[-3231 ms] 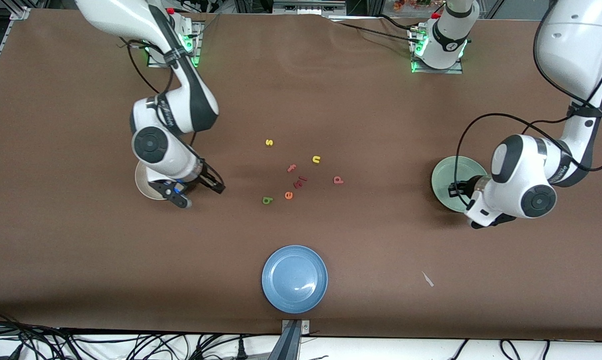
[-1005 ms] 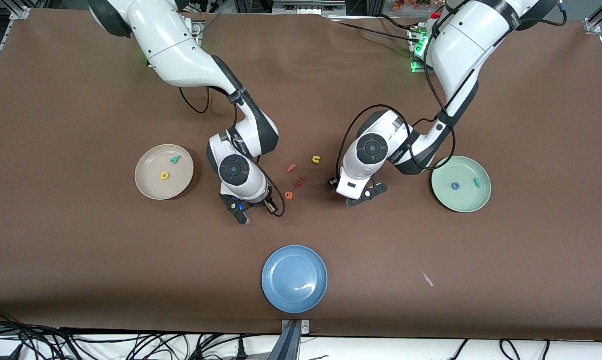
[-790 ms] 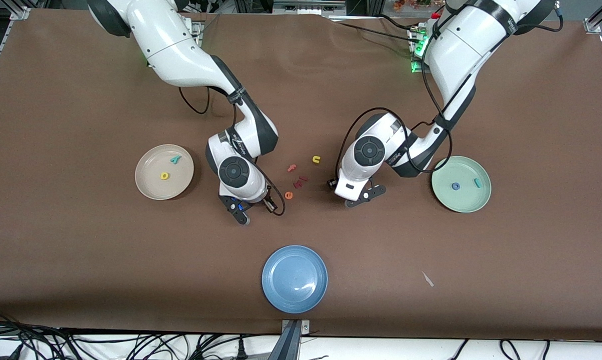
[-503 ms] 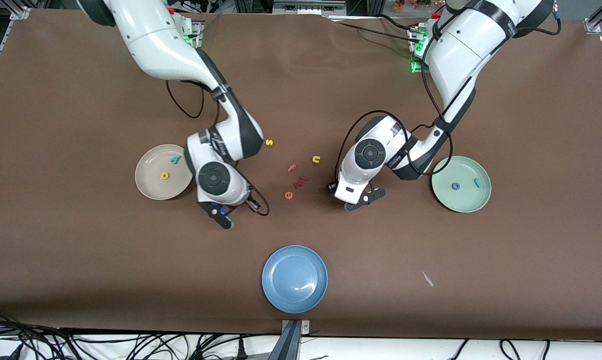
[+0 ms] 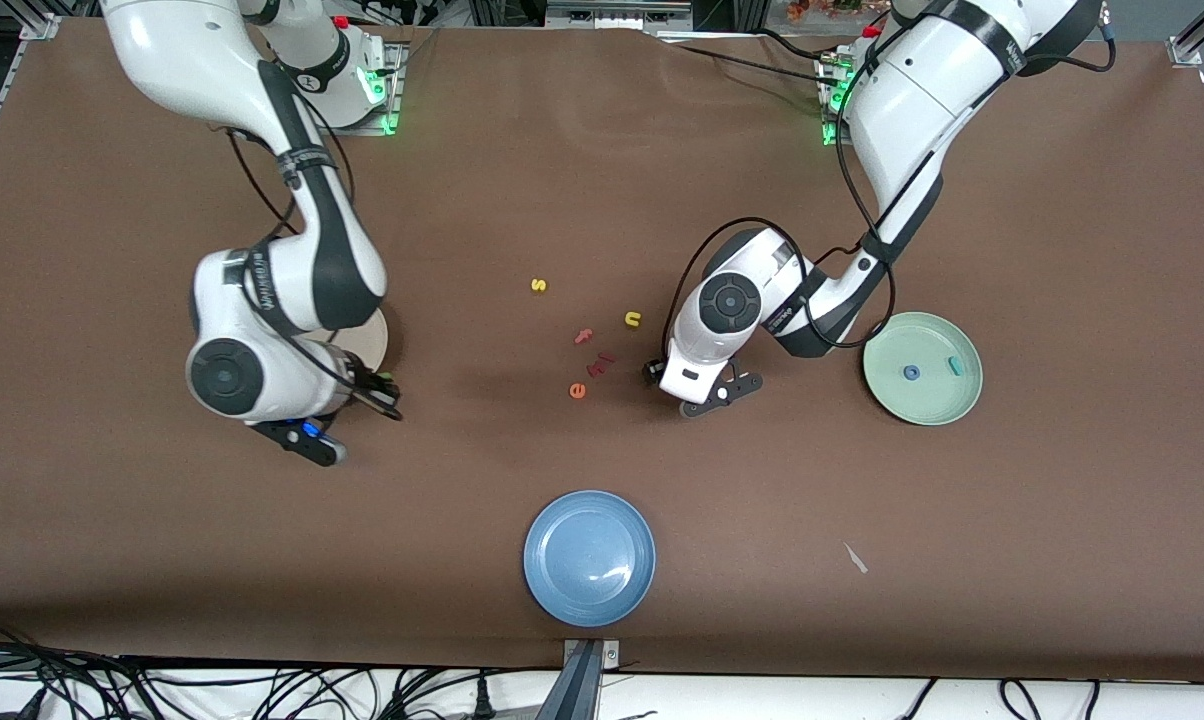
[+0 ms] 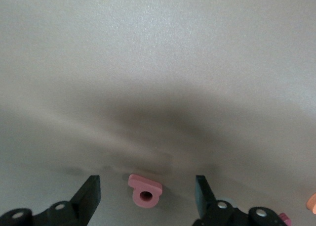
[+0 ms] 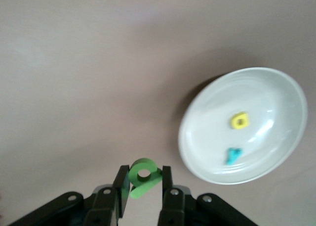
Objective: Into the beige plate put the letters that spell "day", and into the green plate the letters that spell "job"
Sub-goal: 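Carry the green letter toward the cream plate while the left gripper grasps pink letter, then release the green letter onto the cream plate with the right gripper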
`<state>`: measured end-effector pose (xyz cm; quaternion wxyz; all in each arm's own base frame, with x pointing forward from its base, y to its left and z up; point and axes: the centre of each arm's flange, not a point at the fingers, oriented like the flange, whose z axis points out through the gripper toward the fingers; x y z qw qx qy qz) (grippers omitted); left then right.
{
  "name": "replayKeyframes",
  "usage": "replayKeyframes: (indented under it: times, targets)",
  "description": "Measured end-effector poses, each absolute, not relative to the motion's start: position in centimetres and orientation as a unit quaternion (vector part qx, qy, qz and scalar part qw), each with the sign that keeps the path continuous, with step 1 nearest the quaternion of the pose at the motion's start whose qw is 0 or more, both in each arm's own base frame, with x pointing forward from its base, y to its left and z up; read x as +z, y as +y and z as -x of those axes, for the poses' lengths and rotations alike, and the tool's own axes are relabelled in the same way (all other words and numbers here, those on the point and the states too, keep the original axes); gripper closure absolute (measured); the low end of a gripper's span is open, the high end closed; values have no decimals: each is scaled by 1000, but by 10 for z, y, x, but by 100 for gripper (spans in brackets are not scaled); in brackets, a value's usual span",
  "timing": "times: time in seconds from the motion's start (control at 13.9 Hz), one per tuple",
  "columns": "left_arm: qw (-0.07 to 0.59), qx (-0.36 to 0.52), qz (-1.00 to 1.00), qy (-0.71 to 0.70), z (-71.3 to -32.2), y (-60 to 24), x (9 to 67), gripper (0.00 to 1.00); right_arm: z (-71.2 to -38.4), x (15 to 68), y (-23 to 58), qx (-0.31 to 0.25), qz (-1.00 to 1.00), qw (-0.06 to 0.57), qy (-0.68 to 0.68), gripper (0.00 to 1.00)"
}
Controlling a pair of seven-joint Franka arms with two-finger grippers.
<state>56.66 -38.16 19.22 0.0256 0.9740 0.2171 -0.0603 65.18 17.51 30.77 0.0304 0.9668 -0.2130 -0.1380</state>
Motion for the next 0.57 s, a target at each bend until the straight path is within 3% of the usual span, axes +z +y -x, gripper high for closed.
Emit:
replayKeyframes:
  times: [0.07, 0.57]
  targets:
    - [26, -60, -974, 218, -568, -381, 193, 4, -642, 301, 158, -147, -968, 32, -201, 70]
    - [24, -56, -976, 210, -569, -382, 190, 4, -585, 211, 59, -177, -971, 45, -156, 70]
